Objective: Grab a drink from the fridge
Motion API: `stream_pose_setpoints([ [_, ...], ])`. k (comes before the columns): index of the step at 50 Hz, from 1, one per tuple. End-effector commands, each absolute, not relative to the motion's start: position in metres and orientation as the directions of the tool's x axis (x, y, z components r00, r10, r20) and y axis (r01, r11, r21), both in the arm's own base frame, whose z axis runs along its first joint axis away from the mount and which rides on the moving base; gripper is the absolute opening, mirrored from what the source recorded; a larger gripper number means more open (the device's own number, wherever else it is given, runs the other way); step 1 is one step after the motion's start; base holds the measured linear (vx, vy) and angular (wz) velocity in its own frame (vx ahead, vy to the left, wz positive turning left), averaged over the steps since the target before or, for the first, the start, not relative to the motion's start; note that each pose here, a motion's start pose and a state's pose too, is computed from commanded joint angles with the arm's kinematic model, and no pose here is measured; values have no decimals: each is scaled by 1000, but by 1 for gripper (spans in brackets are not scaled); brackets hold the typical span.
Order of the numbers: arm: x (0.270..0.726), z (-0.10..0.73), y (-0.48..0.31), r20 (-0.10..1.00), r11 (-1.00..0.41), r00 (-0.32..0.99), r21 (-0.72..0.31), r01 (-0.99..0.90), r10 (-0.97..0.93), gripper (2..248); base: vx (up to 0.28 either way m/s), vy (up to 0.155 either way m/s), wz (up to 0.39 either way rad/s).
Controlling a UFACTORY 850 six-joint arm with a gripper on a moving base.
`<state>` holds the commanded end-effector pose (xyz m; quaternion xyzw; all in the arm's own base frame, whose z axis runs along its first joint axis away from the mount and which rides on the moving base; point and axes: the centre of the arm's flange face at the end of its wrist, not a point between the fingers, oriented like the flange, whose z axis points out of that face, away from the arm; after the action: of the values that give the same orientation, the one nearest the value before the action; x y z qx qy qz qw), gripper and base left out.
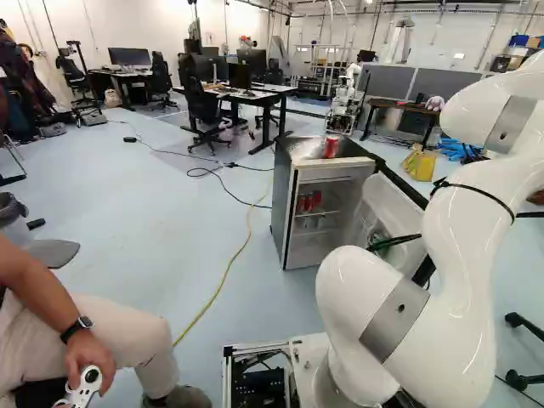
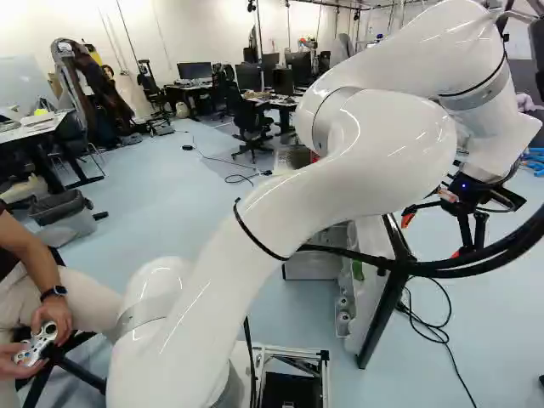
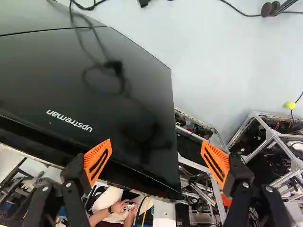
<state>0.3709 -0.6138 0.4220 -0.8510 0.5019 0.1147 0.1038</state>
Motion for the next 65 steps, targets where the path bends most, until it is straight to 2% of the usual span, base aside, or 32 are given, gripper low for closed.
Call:
stream_pose_setpoints([
  [65, 391, 412, -544, -393, -537, 514, -57, -841, -763, 247, 0, 0, 0],
])
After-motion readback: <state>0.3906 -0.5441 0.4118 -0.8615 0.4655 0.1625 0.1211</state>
